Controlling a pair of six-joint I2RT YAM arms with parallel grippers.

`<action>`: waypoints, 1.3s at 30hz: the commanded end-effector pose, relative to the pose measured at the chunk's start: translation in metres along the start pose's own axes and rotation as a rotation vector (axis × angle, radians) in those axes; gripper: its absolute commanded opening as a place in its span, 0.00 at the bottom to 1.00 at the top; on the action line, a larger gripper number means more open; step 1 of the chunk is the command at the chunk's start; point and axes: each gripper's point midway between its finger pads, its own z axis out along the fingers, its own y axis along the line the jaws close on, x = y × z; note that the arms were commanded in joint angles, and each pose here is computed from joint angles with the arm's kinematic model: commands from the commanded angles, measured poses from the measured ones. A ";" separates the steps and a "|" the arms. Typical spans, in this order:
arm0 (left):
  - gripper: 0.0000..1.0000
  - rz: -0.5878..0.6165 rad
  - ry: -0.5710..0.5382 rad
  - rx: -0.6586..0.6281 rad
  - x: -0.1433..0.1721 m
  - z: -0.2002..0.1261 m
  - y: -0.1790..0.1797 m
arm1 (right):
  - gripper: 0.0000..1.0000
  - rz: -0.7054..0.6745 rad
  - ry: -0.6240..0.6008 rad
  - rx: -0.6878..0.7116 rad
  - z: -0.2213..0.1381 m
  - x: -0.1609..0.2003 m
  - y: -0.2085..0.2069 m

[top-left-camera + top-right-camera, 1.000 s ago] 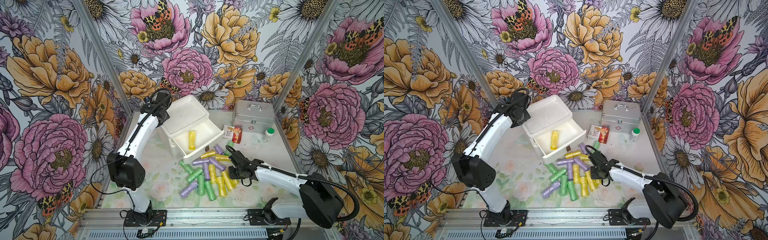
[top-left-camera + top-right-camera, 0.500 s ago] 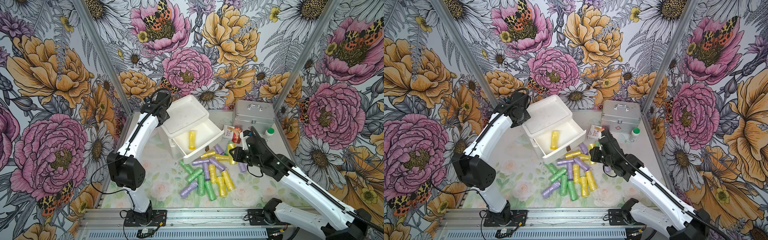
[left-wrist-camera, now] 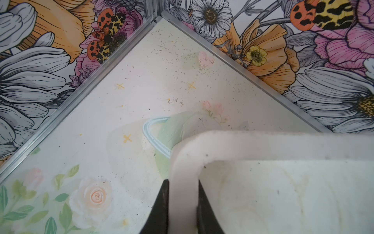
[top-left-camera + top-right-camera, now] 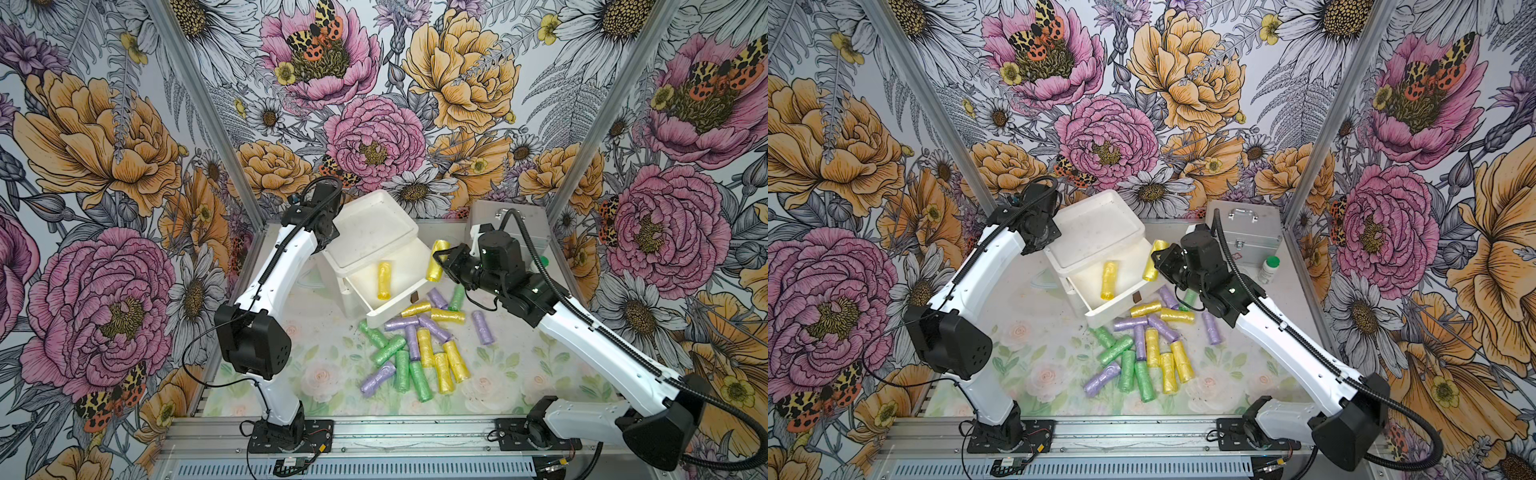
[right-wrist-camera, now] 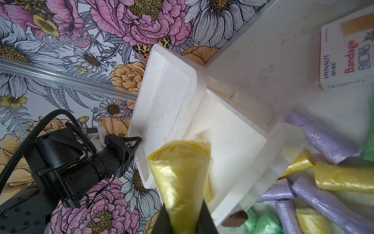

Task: Sort the rolls of trash bags by color and place them into the drawer
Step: Place the roll of trash bags in the drawer.

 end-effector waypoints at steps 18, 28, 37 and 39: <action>0.00 -0.079 0.224 0.053 0.054 0.040 -0.025 | 0.13 0.085 0.076 -0.025 0.063 0.037 0.024; 0.00 -0.076 0.226 0.049 0.055 0.040 -0.023 | 0.71 0.049 0.105 -0.029 0.066 0.043 0.024; 0.00 -0.071 0.220 0.054 0.051 0.039 -0.023 | 0.70 -0.282 0.075 -0.044 0.021 0.031 0.011; 0.00 -0.071 0.220 0.053 0.050 0.040 -0.022 | 0.70 -0.384 0.090 0.006 0.008 0.035 -0.010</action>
